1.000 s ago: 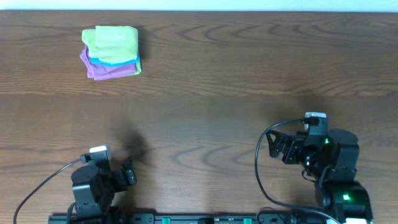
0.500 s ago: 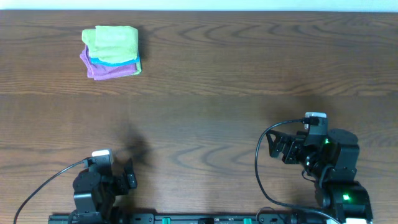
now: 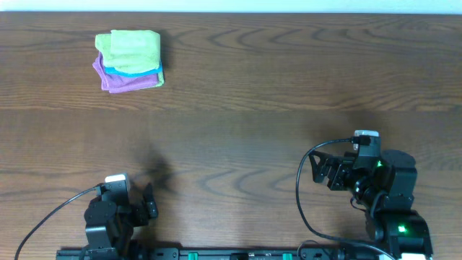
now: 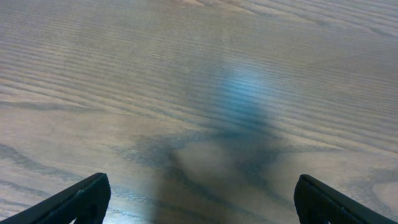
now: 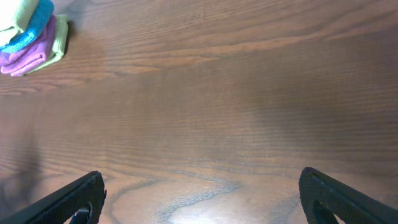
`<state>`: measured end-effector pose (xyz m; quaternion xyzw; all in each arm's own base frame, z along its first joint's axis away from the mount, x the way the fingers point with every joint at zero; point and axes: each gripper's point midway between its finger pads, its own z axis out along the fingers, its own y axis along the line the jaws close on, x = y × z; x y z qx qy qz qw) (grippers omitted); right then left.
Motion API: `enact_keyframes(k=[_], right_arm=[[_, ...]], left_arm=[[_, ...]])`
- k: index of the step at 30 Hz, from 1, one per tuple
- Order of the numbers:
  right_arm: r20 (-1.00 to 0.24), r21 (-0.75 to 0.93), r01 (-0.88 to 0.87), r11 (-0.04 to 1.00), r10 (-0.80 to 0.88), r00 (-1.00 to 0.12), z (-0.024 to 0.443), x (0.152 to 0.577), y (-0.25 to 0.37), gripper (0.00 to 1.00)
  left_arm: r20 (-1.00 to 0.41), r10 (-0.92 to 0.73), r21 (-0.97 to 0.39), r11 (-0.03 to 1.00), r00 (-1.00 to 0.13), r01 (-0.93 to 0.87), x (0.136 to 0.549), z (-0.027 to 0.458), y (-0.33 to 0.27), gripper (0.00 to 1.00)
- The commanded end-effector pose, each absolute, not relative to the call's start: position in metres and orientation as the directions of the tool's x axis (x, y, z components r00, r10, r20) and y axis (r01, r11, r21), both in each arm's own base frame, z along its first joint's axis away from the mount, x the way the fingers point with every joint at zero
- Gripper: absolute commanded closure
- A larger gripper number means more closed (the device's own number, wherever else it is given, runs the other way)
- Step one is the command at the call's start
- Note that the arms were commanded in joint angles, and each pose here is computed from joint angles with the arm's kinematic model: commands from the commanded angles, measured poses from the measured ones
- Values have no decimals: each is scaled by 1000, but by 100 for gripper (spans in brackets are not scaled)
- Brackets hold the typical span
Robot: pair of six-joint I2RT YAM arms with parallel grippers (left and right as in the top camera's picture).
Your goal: Fold the cloth
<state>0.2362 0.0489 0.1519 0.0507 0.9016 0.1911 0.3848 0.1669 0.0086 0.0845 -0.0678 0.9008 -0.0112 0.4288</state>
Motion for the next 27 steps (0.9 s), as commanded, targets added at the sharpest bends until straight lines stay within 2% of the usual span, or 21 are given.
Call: enact_keyframes(k=[1,18,24,27], right_arm=[[-671,395,-44,918,255,-696,153,236,48,1],[-677,393,-51,918,251,-692,154,235,48,1],[-708,225,9,974,170,-686,140,221,22,1],[-749,111,-72,991,36,-661,123,212,19,1]], left_arm=[[-732,-120,-39,990,-671,-135,159,65,14,5],[-732,-120,-39,990,-671,-135,159,65,14,5],[-732,-120,-39,990,-671,-135,159,65,14,5],[-732,-120,-39,990,-671,-135,159,65,14,5]])
